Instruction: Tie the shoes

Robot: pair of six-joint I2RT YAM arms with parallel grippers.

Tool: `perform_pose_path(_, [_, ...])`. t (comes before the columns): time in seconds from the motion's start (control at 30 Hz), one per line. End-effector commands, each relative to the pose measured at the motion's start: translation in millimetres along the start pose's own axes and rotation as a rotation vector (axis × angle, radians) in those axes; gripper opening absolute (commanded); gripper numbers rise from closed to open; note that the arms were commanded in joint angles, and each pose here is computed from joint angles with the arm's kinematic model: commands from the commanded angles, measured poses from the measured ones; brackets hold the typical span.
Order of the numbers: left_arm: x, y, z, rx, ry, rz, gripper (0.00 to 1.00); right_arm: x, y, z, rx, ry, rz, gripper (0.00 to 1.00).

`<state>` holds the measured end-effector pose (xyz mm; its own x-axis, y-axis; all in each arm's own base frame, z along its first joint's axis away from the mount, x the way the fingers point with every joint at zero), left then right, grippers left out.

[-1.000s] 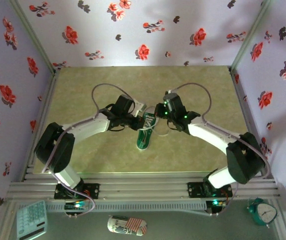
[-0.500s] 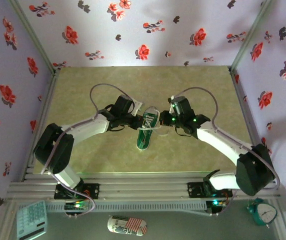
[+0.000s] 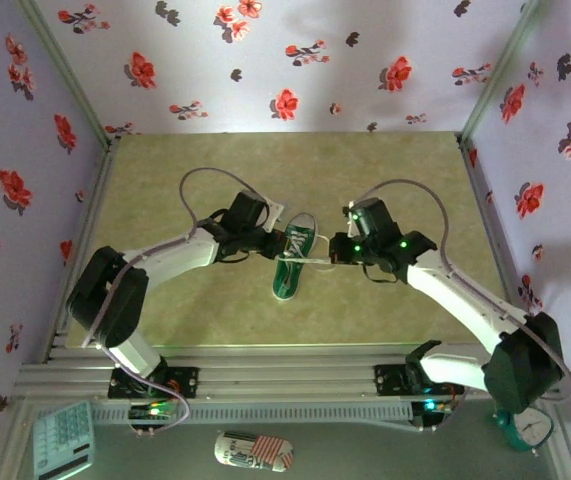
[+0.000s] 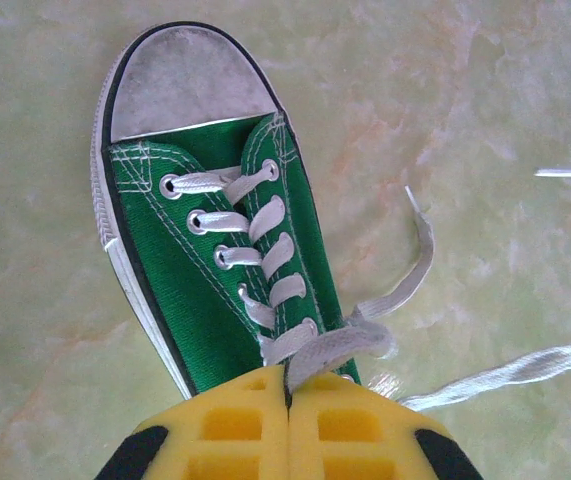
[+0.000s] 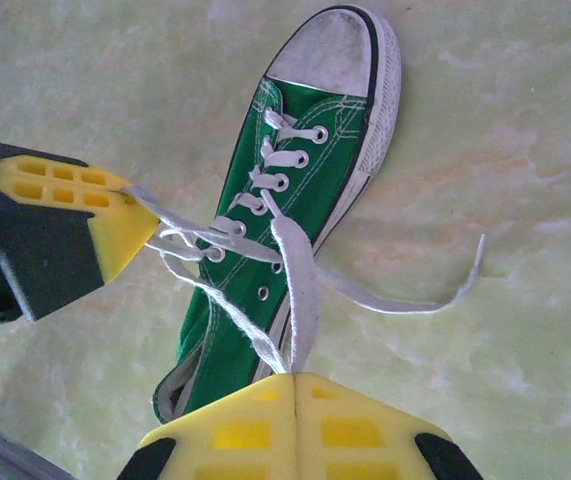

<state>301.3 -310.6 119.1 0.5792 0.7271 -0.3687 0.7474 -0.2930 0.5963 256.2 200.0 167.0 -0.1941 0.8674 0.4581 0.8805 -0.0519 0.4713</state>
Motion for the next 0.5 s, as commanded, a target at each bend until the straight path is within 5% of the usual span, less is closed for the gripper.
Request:
perform_pose_path(0.0, [-1,6,2,-0.014,0.010,0.005,0.00,-12,-14,-2,0.045,-0.050,-0.014,0.00])
perform_pose_path(0.47, [-8,9,-7,-0.058,-0.007,0.023,0.00,6,59,35,-0.020,-0.116,-0.219,0.00])
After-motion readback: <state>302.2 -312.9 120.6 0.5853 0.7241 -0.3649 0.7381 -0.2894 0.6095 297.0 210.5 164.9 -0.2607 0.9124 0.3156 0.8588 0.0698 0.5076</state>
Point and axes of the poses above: each hand's point on the last joint's axis, 136 mm out from that joint toward the fingers, its own z axis out along the fingers, its own x axis along the line the jaws close on, y = z × x, the point moved 1 cm from there along -z, back along the fingers, and after that the axes turned 1 degree about -z, right-handed, at the moved point
